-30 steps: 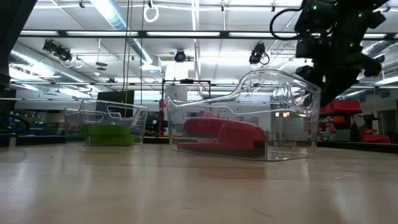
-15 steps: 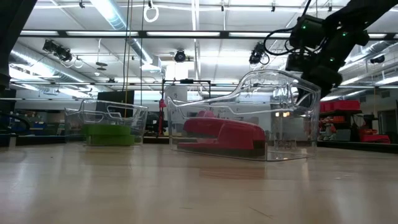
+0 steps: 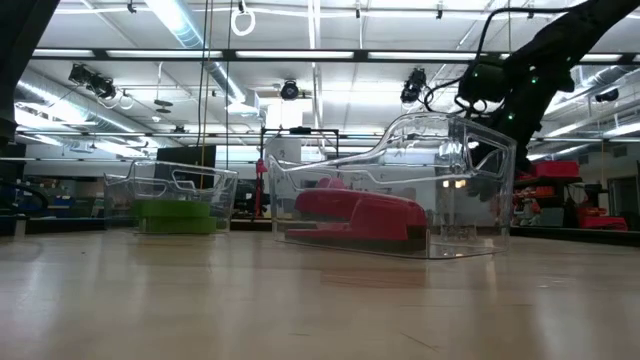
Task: Pick and place Stapler, Stapler remover, tape
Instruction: Put the sky blue staple remover into the bottom transparent bin
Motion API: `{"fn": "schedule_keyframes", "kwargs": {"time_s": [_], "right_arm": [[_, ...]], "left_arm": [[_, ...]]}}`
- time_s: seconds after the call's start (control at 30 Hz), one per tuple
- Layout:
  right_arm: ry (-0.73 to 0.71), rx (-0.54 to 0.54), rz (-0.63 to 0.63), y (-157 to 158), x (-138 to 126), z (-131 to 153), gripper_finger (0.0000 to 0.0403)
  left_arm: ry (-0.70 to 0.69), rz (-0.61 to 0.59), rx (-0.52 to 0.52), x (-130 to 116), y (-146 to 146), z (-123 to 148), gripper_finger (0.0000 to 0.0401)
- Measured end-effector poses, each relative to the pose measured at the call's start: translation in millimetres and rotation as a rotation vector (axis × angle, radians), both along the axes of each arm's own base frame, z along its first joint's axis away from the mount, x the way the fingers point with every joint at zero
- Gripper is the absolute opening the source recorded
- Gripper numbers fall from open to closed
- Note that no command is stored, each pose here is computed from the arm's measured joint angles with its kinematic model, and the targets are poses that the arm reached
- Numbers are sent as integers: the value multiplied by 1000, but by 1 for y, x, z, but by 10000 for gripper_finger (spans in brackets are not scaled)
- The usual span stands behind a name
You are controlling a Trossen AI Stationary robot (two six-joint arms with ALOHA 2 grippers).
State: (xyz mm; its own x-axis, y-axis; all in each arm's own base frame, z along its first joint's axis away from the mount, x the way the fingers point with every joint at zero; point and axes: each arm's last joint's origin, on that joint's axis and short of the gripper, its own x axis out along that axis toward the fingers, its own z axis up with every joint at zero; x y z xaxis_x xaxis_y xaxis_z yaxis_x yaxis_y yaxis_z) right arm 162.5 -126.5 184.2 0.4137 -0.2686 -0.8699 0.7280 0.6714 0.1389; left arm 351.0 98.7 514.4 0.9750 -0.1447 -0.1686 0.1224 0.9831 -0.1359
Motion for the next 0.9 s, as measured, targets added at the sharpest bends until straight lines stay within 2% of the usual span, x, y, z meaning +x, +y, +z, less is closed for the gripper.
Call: {"fn": "schedule_keyframes", "kwargs": {"time_s": [0.17, 0.27, 0.47, 0.9], "right_arm": [[-21, 106, -204, -7, -1, -8, 220], [-60, 164, -272, -11, 1, -12, 220], [-142, 288, -330, -17, 5, -18, 220], [-57, 338, -345, -21, 8, -38, 219]], "left_arm": [[0, 0, 0, 0, 0, 0, 14], [3, 1, -1, 0, 0, 0, 14], [30, 4, -9, 0, 0, -3, 14], [37, 4, -11, -1, 0, -4, 14]]}}
